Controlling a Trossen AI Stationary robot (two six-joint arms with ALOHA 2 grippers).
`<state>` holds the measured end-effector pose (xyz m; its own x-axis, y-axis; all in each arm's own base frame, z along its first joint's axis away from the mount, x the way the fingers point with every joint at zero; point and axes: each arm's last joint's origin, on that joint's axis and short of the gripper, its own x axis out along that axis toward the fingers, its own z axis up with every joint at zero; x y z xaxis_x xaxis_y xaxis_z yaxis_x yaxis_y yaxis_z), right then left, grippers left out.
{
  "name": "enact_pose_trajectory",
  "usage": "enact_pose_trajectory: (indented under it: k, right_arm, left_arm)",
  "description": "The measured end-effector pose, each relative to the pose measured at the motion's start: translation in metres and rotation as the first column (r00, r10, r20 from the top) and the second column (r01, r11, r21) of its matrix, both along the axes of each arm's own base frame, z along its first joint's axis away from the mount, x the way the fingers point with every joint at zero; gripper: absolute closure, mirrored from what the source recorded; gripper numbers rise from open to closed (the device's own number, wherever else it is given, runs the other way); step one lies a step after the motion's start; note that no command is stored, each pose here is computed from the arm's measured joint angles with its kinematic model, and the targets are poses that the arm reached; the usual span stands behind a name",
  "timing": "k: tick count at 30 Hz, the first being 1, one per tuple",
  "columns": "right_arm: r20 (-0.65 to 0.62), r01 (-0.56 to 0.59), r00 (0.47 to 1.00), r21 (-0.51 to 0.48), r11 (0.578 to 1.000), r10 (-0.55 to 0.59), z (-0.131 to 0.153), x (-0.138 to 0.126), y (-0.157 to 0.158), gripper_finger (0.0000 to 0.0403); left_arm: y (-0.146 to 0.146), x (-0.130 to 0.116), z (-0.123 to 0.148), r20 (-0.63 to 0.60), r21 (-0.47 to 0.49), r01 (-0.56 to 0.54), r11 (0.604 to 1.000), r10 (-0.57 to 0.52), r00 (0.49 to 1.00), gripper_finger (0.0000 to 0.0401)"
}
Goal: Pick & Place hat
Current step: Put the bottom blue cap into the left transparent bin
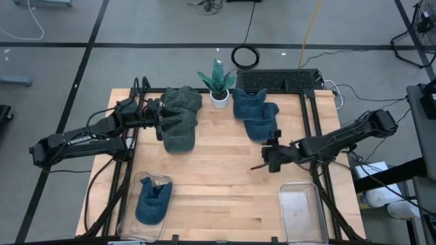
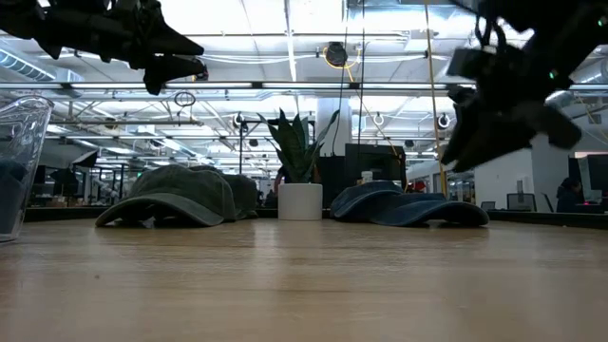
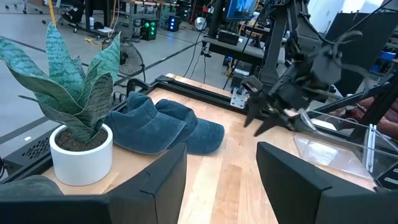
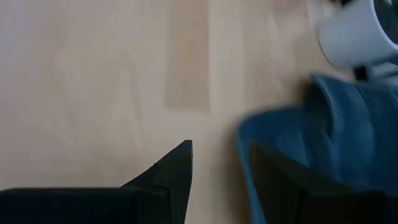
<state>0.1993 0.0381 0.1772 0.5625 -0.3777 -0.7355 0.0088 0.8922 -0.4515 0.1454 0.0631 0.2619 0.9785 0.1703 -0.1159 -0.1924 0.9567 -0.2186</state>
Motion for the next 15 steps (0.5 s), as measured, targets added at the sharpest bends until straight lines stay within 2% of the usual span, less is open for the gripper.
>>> enact_pose_trajectory:
  k: [4,8,15]
  right_arm:
    - [-0.114,-0.011,0.993,-0.134,0.991,-0.004,-0.011,-0.001,-0.003,0.0256]
    - [-0.144,-0.004,0.989,-0.230,0.973,-0.030,-0.018,0.003,-0.005,0.0243]
    - [-0.203,0.073,0.973,-0.177,0.981,-0.109,-0.033,0.009,-0.019,0.0168]
  left_arm:
    - [0.000,0.000,0.000,0.000,0.000,0.000,1.000,0.000,1.000,0.0196]
    - [0.000,0.000,0.000,0.000,0.000,0.000,1.000,0.000,1.000,0.0196]
    - [0.000,0.000,0.000,0.000,0.000,0.000,1.000,0.000,1.000,0.0196]
